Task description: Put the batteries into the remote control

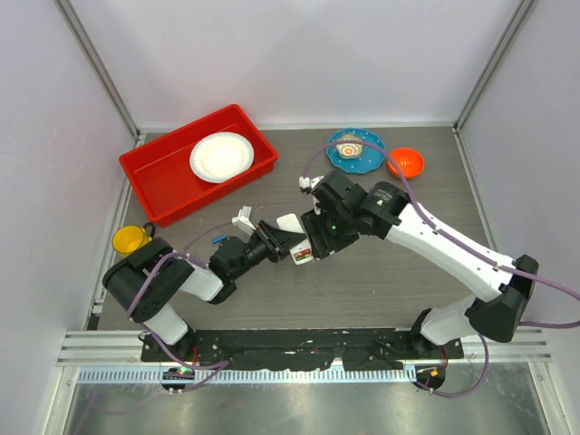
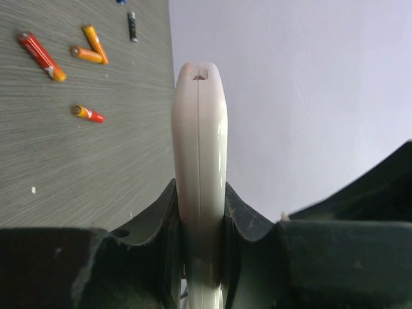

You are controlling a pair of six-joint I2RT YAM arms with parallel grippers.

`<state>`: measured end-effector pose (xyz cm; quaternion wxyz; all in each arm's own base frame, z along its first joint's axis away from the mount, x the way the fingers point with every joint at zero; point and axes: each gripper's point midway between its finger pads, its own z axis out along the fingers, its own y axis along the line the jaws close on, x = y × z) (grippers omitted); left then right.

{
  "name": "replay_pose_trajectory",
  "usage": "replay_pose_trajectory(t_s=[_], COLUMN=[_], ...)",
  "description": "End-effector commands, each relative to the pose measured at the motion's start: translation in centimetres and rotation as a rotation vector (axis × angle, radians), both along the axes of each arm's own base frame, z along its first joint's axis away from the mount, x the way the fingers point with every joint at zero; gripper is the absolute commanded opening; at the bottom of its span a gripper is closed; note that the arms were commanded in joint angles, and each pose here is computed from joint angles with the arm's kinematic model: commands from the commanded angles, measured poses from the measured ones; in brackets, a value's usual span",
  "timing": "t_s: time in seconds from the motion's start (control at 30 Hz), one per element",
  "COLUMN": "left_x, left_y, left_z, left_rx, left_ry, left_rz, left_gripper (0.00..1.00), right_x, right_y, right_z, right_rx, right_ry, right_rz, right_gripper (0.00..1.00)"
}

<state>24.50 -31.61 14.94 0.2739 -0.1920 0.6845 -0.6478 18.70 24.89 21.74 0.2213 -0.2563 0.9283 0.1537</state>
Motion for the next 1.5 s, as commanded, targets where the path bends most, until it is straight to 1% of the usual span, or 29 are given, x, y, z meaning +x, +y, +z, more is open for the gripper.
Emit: replay_pose_trajectory(t_s=[0.0, 0.1, 0.33, 0.5, 0.63, 0.67, 0.73, 0.93, 1.27, 1.47], left_x=[0.7, 0.7, 0.4, -0.6, -0.9, -0.5, -0.6, -0.9, -1.1, -1.2], left_y=[1.2, 1.3, 1.1, 0.7, 0.7, 1.0, 1.2, 1.4, 2.1, 2.2], left_z=[5.6, 5.5, 5.4, 4.9, 4.9, 4.9, 5.0, 4.9, 5.9, 6.0], left_rx=[-0.159, -0.156, -0.149, -0.128, -0.125, -0.122, -0.120, -0.101, -0.075, -0.051], left_ry=[-0.184, -0.180, -0.186, -0.192, -0.197, -0.197, -0.207, -0.228, -0.302, -0.319], left_rz=[0.097, 0.100, 0.098, 0.090, 0.084, 0.112, 0.118, 0.135, 0.185, 0.194], left_gripper=[0.00, 0.00, 0.00, 0.00, 0.00, 0.00, 0.00, 0.00, 0.00, 0.00], right_x=[-2.9, -2.4, -2.0, -1.3, -0.6, -0.5, -0.5, -0.6, -1.1, -0.9], right_y=[-0.1, 0.0, 1.0, 1.7, 2.8, 3.0, 3.6, 4.3, 4.9, 4.8], right_z=[-0.3, -0.4, -1.7, -2.8, -3.1, -3.2, -3.3, -4.4, -5.3, -5.5], right_rx=[-0.055, -0.073, -0.136, -0.173, -0.151, -0.145, -0.129, -0.129, -0.086, -0.085], right_ry=[0.093, 0.082, 0.106, 0.109, 0.089, 0.088, 0.083, 0.093, 0.099, 0.081], right_rz=[0.108, 0.099, 0.131, 0.144, 0.128, 0.124, 0.119, 0.117, 0.103, 0.101], right_gripper=[0.01, 0.01, 0.01, 0.01, 0.01, 0.01, 0.01, 0.01, 0.01, 0.01])
